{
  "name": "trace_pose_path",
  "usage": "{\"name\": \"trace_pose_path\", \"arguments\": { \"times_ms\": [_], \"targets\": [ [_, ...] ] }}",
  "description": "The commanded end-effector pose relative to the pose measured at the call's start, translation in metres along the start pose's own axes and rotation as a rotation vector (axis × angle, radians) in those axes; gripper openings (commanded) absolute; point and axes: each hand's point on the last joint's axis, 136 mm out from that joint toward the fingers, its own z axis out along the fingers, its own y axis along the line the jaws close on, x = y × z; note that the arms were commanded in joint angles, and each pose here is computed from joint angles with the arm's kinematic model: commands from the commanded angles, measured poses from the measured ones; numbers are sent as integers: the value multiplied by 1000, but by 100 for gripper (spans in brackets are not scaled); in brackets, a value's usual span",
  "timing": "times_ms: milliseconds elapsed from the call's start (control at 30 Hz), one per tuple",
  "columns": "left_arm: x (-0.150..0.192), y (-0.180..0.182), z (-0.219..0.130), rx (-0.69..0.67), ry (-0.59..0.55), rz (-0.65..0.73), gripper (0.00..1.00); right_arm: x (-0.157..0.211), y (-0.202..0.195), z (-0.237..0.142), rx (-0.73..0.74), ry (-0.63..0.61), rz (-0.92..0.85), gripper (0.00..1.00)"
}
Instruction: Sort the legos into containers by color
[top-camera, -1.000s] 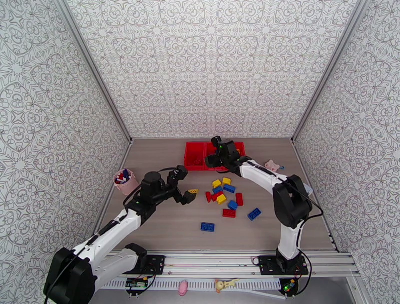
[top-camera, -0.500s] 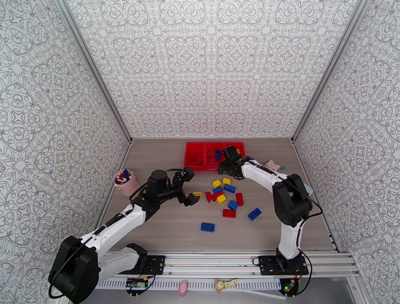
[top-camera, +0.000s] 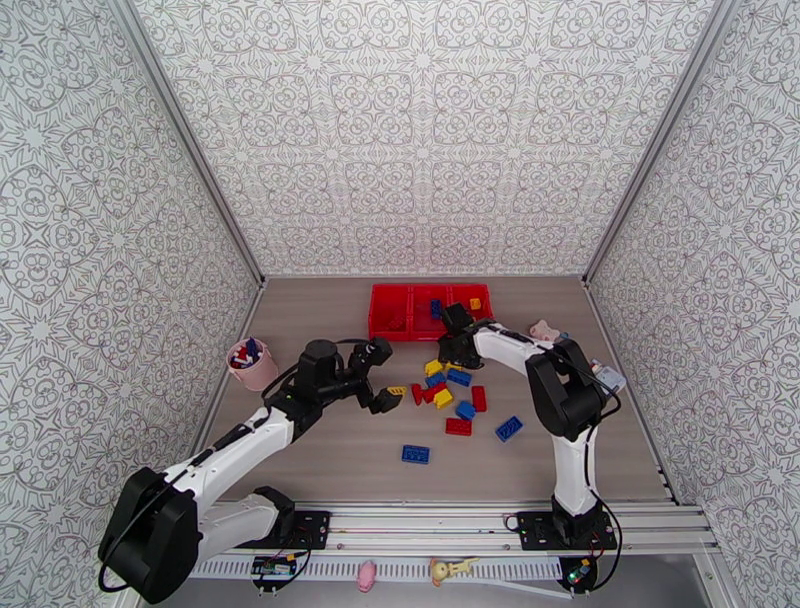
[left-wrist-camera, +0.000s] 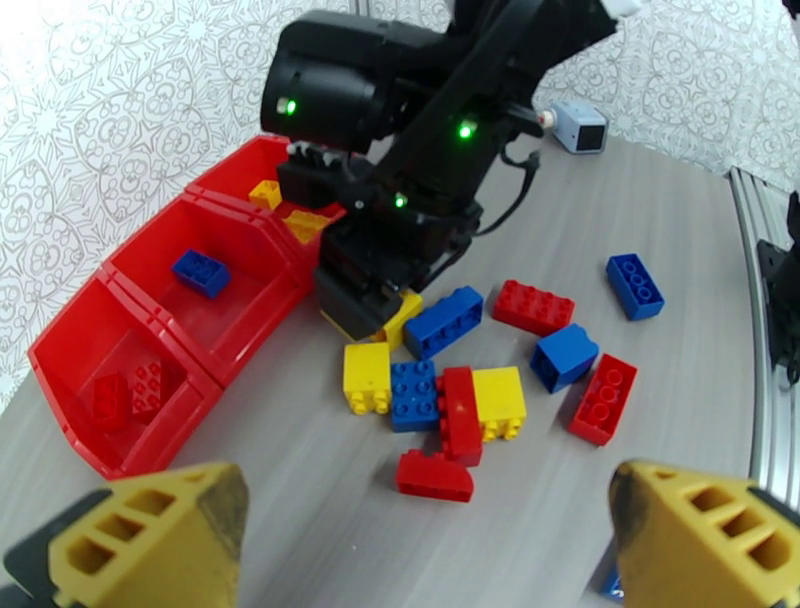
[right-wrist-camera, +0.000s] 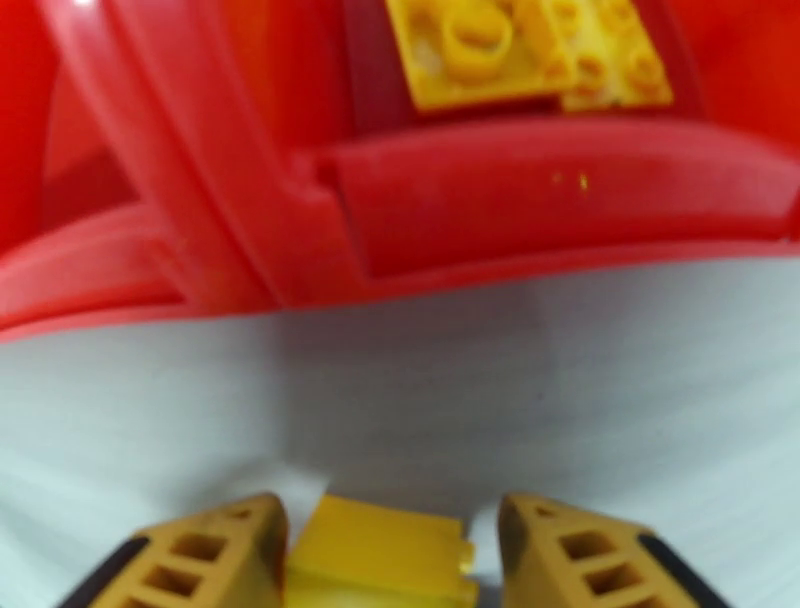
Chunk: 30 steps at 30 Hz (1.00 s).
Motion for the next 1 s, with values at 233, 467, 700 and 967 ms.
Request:
{"name": "trace_pose_path", "arguments": {
  "times_ms": [233, 467, 700, 967],
  "targets": [
    [-9, -4, 2, 25, -16, 39, 100, -5, 1, -12, 2, -12, 13, 43],
    [-16, -3, 12, 1, -64, 35, 100, -22, 3, -44, -26, -106, -8, 38],
    [-26, -14, 43, 11, -110, 5, 100, -56, 3, -76, -72, -226, 9, 35],
    [-35, -19, 71, 16, -128, -20, 100, -122, -26, -87, -54, -352, 70, 35]
  ]
}}
